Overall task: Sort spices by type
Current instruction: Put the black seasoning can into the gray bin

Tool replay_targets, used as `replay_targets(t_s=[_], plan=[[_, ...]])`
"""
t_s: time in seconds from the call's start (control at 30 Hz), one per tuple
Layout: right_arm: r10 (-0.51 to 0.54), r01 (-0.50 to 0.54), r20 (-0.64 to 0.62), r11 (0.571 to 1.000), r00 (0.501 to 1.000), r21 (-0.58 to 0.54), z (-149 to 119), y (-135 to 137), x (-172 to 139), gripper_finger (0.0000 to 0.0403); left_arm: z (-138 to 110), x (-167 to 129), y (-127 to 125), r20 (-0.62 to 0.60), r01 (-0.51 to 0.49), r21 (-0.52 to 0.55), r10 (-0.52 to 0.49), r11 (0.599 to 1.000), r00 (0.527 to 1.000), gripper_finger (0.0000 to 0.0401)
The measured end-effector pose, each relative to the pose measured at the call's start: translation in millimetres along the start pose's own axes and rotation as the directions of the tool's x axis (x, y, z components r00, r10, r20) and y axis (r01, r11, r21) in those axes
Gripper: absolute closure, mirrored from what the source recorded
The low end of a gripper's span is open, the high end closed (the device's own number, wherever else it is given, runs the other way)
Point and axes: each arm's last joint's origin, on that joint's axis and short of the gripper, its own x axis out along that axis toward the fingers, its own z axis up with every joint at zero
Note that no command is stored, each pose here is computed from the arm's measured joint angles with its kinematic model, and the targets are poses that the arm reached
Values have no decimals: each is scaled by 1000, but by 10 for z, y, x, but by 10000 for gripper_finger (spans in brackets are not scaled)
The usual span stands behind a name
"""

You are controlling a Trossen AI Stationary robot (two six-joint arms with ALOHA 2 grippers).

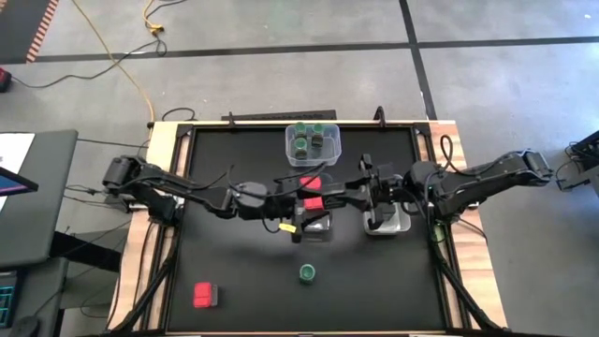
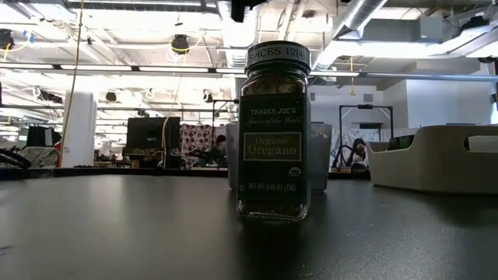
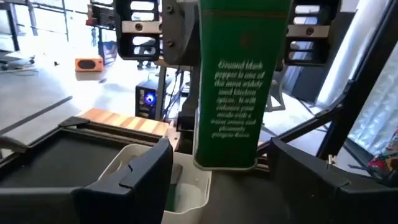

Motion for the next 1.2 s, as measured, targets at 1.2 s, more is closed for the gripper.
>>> replay_targets(t_s=[1.2], plan=[[-29, 29, 8, 999, 1000, -15, -77, -80, 111, 246, 64, 35, 77, -5, -26, 61, 27, 998, 1000, 285]])
